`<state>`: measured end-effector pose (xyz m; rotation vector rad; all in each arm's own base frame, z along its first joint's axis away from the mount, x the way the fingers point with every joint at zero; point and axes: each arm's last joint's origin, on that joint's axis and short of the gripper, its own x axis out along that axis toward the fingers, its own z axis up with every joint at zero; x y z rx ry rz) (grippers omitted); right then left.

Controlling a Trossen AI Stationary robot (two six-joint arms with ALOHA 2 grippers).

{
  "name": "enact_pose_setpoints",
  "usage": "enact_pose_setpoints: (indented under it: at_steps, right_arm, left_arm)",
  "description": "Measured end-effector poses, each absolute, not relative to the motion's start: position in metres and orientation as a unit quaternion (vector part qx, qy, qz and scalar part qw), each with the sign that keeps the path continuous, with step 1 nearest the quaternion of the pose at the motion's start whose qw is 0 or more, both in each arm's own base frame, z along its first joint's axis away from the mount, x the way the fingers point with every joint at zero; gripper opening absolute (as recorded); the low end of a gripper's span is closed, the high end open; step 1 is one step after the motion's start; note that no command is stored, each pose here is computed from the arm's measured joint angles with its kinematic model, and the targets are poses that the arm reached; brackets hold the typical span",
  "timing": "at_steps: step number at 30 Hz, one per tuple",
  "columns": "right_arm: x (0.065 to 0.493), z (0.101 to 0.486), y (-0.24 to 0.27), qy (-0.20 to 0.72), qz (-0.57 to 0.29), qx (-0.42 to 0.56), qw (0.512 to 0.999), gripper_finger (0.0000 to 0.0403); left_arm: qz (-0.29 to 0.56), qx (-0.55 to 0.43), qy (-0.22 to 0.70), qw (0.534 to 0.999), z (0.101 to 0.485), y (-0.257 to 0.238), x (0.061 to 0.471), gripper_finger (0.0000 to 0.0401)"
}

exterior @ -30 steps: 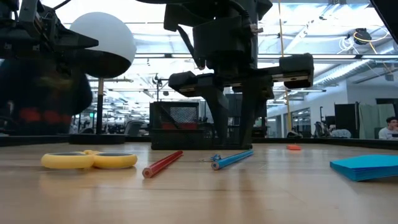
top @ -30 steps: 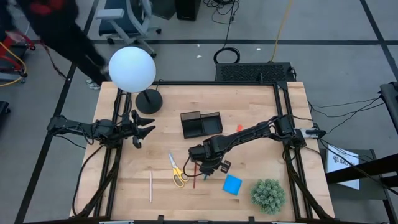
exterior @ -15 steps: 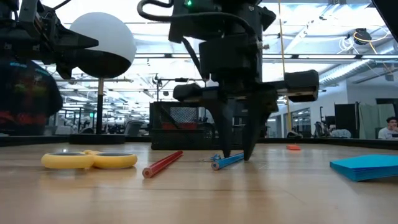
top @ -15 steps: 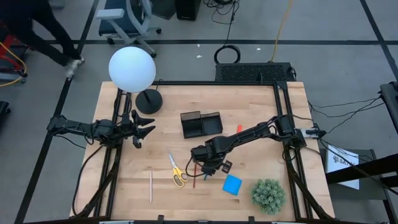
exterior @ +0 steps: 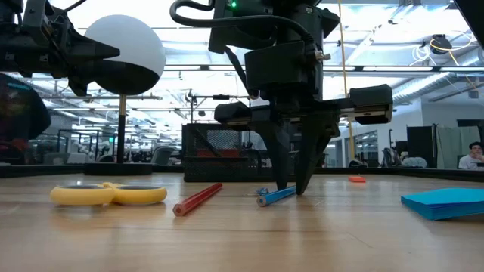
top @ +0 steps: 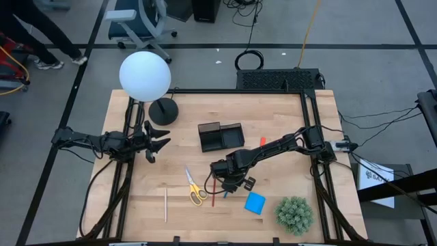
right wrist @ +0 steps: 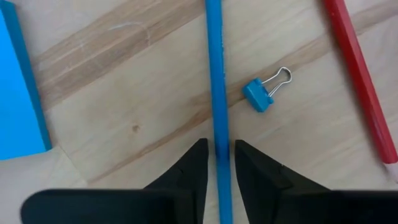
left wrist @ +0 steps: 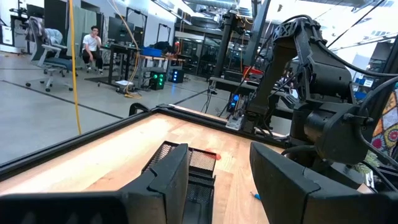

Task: Pick and place office supplies into organizer
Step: Put the blue pencil into the desk organizer

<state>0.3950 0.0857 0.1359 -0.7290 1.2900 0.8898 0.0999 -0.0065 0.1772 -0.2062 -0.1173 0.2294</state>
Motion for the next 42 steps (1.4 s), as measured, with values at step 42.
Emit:
enact_pose_setpoints:
  at_steps: [42]
  right_arm:
    - [0.3945,0.1343,0.0872,0.570,0.399,-0.285,0.660,0.0021]
  left_arm:
    - [0.115,-0.097,-0.054,0.987,0.1764,-0.0065,0.1000,0.0170]
